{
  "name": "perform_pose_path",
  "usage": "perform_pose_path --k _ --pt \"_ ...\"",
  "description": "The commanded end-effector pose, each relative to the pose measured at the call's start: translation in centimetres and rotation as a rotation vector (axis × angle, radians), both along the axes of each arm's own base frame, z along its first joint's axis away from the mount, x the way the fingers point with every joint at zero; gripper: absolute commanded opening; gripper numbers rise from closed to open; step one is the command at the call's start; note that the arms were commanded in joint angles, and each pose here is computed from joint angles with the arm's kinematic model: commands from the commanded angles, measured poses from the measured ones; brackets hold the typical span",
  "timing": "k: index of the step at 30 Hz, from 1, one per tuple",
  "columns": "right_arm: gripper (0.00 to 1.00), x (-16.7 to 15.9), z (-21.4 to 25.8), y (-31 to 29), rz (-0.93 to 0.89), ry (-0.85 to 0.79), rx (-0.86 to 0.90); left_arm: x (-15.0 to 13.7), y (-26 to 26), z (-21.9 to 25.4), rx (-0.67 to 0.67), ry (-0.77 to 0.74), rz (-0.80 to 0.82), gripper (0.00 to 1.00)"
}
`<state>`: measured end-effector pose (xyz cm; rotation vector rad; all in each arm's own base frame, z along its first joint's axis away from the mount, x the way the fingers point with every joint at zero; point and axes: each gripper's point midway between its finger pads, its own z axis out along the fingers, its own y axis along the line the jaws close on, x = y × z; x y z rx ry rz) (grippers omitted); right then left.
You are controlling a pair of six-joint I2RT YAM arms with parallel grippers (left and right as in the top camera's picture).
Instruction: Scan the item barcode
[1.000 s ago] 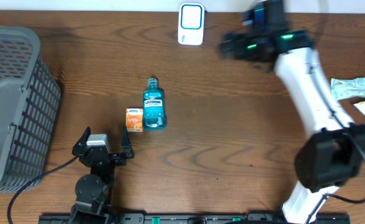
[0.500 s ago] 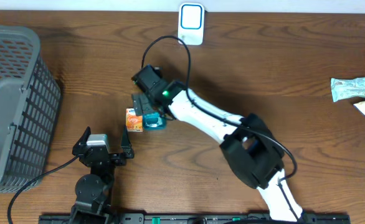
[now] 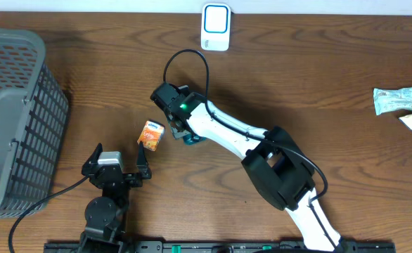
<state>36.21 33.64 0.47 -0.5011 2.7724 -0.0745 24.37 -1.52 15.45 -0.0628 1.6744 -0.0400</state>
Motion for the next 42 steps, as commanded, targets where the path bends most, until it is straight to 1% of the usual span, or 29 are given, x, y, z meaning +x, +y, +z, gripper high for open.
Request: perform_pose_path --k 1,2,4,6,7,8,10,12,15,20,24,28,33,34,35,36,39,42 --pt "0.73 -0.4 -1.7 -3.9 0.185 0.024 -0.248 -0.1 0.1 -1.7 0.014 0.048 0.004 0.98" --pt "0.7 -0.5 -1.7 -4.2 0.23 0.035 -0.275 -0.1 0.1 -1.7 0.014 0.048 0.004 0.98" --pt "0.62 -1.0 -1.8 -4.7 0.287 0.063 -0.308 -0.1 0.1 -1.7 0.014 0.048 0.004 0.98" --pt "0.5 -1.7 -2.1 -4.4 0.31 0.099 -0.285 -0.1 0.1 -1.7 0.014 0.048 0.004 0.98" --pt "0.44 -2.7 -2.4 -3.5 0.355 0.153 -0.229 -0.1 0.1 -1.7 0.014 0.048 0.004 0.98" --pt "0.42 -3.6 -2.7 -2.6 0.382 0.2 -0.17 -0.1 0.1 -1.7 0.014 0.048 0.004 0.98" --pt "0.41 -4.4 -2.8 -1.9 0.399 0.241 -0.119 -0.1 0.1 -1.7 0.014 0.048 0.004 0.98" --pt "0.33 -5.4 -2.9 -1.4 0.455 0.304 -0.059 -0.1 0.1 -1.7 0.014 0.048 0.004 0.98" --pt "0.29 -6.6 -2.7 -2.0 0.497 0.396 -0.009 -0.1 0.1 -1.7 0.014 0.048 0.004 0.98" --pt "0.34 -5.2 -2.6 -4.9 0.459 0.431 -0.021 -0.1 0.1 -1.7 0.014 0.048 0.004 0.98" --pt "0.34 -3.0 -2.6 -7.4 0.364 0.428 0.001 -0.1 0.1 -1.7 0.014 0.048 0.004 0.98" --pt "0.36 -2.3 -2.6 -8.4 0.328 0.432 0.007 -0.1 0.1 -1.7 0.014 0.048 0.004 0.98" --pt "0.38 -2.0 -2.5 -8.2 0.33 0.421 0.011 -0.1 0.1 -1.7 0.014 0.048 0.004 0.98" --pt "0.42 -1.8 -2.3 -8.0 0.33 0.414 0.014 -0.1 0.1 -1.7 0.014 0.048 0.004 0.98" --pt "0.51 -1.4 -1.9 -7.8 0.332 0.401 0.02 -0.1 0.1 -1.7 0.014 0.048 0.004 0.98" --pt "0.65 -0.8 -1.2 -7.4 0.334 0.382 0.029 -0.1 0.1 -1.7 0.014 0.048 0.004 0.98" --pt "0.76 0.8 1.2 -6.3 0.324 0.332 0.054 -0.1 0.1 -1.7 0.014 0.048 0.004 0.98" --pt "0.8 2.3 3.7 -5.3 0.308 0.276 0.084 -0.1 0.1 -1.7 0.014 0.048 0.004 0.98"
